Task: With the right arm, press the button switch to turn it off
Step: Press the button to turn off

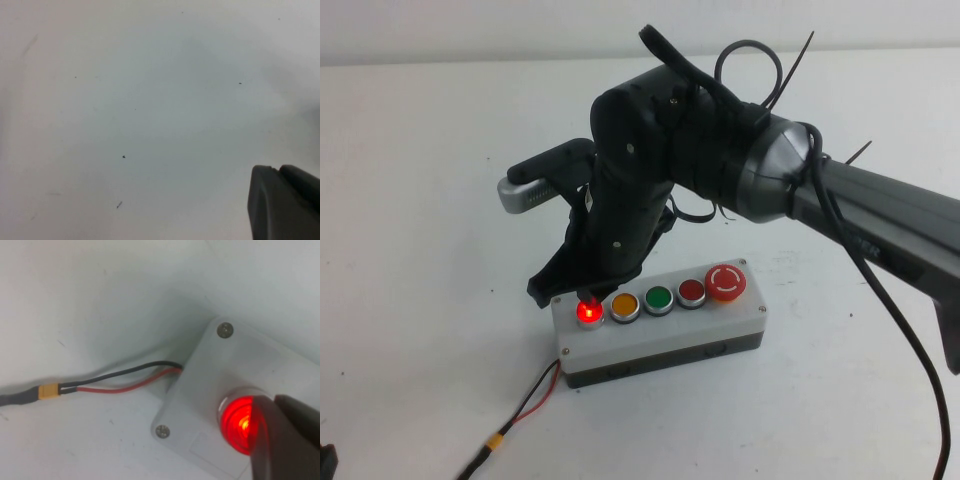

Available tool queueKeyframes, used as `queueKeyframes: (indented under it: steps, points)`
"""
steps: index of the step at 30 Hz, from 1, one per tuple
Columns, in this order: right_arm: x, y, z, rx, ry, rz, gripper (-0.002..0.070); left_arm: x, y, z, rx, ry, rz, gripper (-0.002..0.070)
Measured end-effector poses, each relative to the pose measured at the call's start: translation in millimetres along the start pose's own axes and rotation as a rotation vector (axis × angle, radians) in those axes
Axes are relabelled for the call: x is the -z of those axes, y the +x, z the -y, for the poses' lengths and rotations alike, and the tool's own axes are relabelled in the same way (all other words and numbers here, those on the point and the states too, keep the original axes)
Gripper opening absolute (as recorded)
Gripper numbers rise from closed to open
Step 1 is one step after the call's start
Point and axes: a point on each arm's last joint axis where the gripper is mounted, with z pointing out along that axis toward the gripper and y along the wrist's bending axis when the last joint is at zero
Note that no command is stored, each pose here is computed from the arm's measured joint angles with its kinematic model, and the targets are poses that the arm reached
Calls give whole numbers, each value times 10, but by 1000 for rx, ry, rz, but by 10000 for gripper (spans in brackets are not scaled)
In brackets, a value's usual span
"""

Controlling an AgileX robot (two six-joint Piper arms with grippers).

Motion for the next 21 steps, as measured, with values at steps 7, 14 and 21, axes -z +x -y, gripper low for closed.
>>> queueKeyframes:
  steps: [7,14,21]
  points:
    - [-10,13,1,-1,0,-16,-16,0,0,0,0,0,0,-2]
    - [-57,7,-6,10,-10,-29,-16,0,0,0,0,0,0,-2]
    - [-90,-5,-12,11,-19,-30,-16,0,0,0,0,0,0,-2]
